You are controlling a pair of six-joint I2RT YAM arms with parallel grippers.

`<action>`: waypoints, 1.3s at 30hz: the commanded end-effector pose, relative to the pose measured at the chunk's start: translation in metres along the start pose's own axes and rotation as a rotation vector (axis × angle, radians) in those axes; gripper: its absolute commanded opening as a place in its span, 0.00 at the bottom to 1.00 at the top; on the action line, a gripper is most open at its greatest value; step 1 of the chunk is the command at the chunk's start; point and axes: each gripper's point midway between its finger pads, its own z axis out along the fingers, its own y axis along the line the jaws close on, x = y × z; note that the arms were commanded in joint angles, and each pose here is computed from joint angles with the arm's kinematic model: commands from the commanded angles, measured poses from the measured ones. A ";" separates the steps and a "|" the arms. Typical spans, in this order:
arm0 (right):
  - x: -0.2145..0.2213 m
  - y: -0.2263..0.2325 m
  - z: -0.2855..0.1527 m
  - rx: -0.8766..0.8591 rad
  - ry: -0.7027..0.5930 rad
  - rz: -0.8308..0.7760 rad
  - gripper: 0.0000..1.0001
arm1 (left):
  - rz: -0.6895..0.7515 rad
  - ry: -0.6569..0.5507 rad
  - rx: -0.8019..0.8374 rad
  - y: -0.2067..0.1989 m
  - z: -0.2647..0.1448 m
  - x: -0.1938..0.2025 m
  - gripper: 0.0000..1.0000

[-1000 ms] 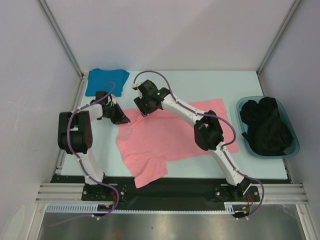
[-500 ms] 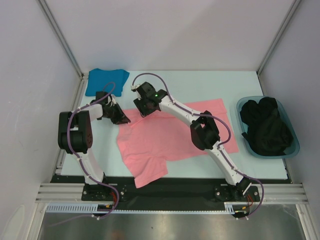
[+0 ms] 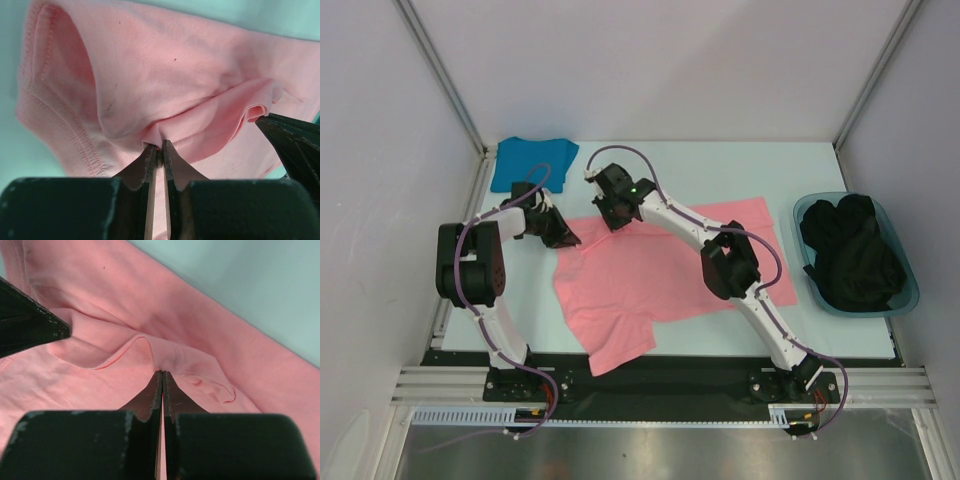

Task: Fold and stack the t-shirts
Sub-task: Fold the tshirt

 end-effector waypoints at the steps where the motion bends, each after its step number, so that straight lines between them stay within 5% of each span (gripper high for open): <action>1: -0.016 -0.004 -0.021 0.018 -0.039 0.002 0.00 | 0.038 -0.031 0.014 -0.008 -0.006 -0.012 0.14; 17: 0.007 0.011 -0.078 -0.051 0.023 0.015 0.00 | 0.030 0.024 0.023 -0.013 -0.028 0.031 0.15; 39: 0.079 0.037 -0.077 -0.144 0.163 0.035 0.00 | 0.029 0.071 -0.020 0.003 -0.037 0.070 0.17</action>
